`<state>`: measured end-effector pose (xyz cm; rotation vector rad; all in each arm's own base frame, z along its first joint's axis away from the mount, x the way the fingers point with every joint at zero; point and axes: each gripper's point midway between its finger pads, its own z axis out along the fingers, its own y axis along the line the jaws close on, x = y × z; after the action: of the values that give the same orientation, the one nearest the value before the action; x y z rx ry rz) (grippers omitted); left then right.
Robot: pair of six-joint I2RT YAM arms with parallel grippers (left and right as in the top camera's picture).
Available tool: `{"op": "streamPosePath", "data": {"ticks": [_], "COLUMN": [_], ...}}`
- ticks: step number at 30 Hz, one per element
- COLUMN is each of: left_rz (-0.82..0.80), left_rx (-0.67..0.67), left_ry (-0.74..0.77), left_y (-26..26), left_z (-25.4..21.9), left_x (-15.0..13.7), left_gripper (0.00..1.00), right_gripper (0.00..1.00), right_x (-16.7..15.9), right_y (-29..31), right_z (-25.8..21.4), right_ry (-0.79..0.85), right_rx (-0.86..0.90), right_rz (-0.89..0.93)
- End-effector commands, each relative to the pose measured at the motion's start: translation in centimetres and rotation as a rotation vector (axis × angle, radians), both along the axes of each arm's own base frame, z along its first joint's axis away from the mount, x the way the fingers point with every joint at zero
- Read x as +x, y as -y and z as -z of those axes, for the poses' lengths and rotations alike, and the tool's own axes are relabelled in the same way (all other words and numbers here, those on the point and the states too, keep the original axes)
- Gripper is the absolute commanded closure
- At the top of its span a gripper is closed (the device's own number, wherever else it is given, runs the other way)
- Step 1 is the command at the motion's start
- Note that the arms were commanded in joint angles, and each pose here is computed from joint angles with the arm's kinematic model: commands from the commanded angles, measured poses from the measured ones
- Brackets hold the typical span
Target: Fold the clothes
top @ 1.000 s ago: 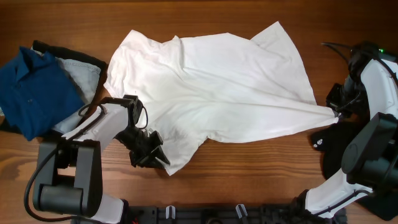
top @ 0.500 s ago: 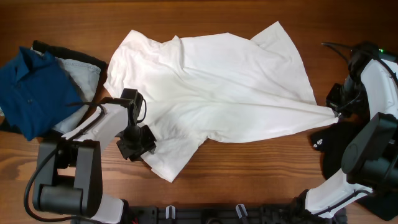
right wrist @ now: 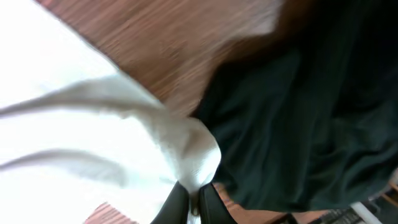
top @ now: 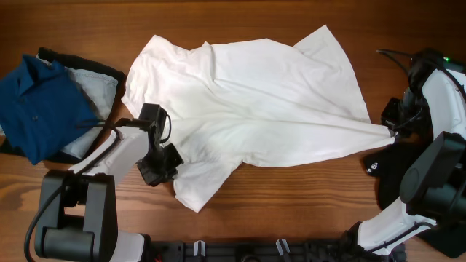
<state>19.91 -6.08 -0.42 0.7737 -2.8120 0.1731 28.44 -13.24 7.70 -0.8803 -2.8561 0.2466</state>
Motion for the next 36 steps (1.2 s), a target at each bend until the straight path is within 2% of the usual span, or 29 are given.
{"op": "streamPosePath", "data": {"ticks": [1,4,7,9,12,16,20,22,24,28,33,36], "left_rz": [0.074,0.065,0.017,-0.011,-0.029,-0.041,-0.026,-0.062,-0.057,-0.027,0.145,0.263], "left_rx": [-0.003,-0.120,-0.258,-0.288,-0.253,-0.156,-0.074,-0.051,-0.068,-0.184,-0.340,-0.409], "left_ry": [0.156,0.369,0.663,0.813,0.987,1.165,1.309,1.348,1.330,1.142,0.873,0.686], "left_y": [-2.3,-3.4,-4.7,-5.9,-7.7,-9.1,-9.6,-10.2,-10.1,-7.9,-1.5,3.8], "left_z": [-5.5,-12.6,-21.8,-26.8,-32.8,-39.2,-43.0,-44.0,-43.5,-39.0,-32.4,-27.4], "left_x": [2.9,5.9,9.1,10.1,10.6,9.5,8.9,9.4,10.1,11.6,14.0,15.3], "left_gripper": [0.96,0.96,0.96,0.96,0.96,0.96,0.96,0.96,0.96,0.96,0.96,0.96], "right_gripper": [0.96,0.96,0.96,0.96,0.96,0.96,0.96,0.96,0.96,0.96,0.96,0.96], "right_x": [1.9,4.0,6.3,6.8,6.4,4.2,2.3,2.5,3.3,5.2,6.7,6.5], "right_y": [-2.8,-3.5,-3.9,-3.9,-4.0,-4.7,-5.2,-5.1,-4.8,-4.1,-2.9,-2.0], "right_z": [-0.4,-3.5,-10.2,-15.0,-21.7,-30.0,-36.1,-38.1,-37.8,-33.3,-27.8,-25.8], "right_ry": [0.114,0.262,0.511,0.665,0.865,1.117,1.321,1.395,1.391,1.250,1.063,0.976], "right_rx": [0.186,0.210,0.176,0.112,0.015,-0.115,-0.226,-0.271,-0.267,-0.182,-0.128,-0.144], "right_rz": [-0.082,-0.124,-0.184,-0.214,-0.254,-0.298,-0.325,-0.334,-0.330,-0.286,-0.246,-0.216]}}
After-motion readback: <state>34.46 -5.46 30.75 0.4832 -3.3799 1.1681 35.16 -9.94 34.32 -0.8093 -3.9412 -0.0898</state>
